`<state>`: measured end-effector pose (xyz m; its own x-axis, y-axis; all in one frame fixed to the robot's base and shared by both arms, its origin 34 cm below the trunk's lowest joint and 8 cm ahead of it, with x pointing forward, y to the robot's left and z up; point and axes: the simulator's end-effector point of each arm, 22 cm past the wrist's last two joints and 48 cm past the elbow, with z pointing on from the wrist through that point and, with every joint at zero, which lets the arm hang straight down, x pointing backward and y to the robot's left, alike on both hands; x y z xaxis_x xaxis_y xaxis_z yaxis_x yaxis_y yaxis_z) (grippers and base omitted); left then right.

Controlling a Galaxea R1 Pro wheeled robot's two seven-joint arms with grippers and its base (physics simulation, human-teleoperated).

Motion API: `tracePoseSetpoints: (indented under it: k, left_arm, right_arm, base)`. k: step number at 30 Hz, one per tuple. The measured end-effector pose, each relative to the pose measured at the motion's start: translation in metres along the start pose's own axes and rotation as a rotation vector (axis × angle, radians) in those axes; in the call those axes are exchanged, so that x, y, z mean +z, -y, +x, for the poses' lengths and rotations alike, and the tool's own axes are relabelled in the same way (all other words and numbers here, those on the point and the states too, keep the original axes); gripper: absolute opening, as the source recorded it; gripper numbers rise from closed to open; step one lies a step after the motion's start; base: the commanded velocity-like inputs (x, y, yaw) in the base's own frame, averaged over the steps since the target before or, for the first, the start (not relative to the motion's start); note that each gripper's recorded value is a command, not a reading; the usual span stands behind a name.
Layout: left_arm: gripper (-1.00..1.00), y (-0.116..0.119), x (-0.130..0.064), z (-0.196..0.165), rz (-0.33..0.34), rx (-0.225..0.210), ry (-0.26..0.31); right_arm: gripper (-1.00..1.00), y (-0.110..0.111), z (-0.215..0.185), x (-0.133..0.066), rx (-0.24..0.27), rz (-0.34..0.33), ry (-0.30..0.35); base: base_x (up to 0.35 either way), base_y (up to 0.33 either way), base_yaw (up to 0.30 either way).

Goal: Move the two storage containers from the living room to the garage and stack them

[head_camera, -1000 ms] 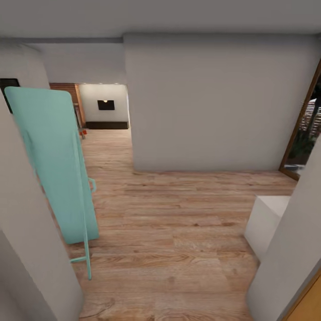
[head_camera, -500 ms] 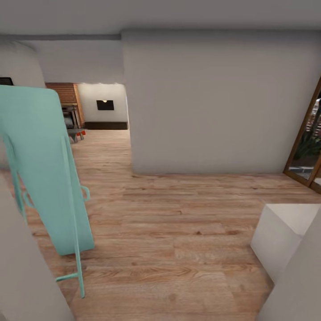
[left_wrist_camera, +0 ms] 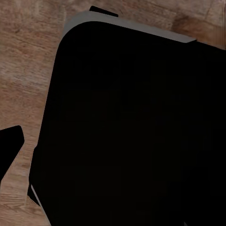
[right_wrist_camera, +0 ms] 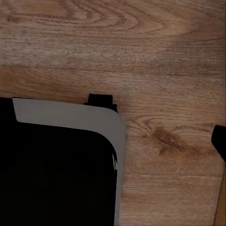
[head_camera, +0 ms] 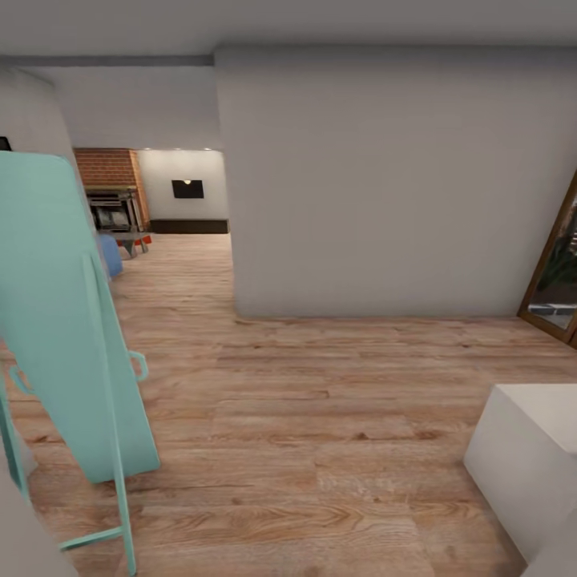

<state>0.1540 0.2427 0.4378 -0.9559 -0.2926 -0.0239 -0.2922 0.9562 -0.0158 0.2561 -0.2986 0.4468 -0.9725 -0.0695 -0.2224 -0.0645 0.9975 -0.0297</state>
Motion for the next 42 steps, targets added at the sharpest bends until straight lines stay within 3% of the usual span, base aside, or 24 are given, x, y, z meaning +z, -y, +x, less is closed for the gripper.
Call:
tracePoseSetpoints:
  k: [42]
  left_arm:
    - [1.00, -0.0002, 0.0000, 0.0007, 0.000, -0.001, -0.002]
  right_arm:
    - [1.00, -0.0016, 0.0000, 0.0001, 0.000, -0.003, 0.000]
  base:
    - [0.322, 0.000, 0.000]
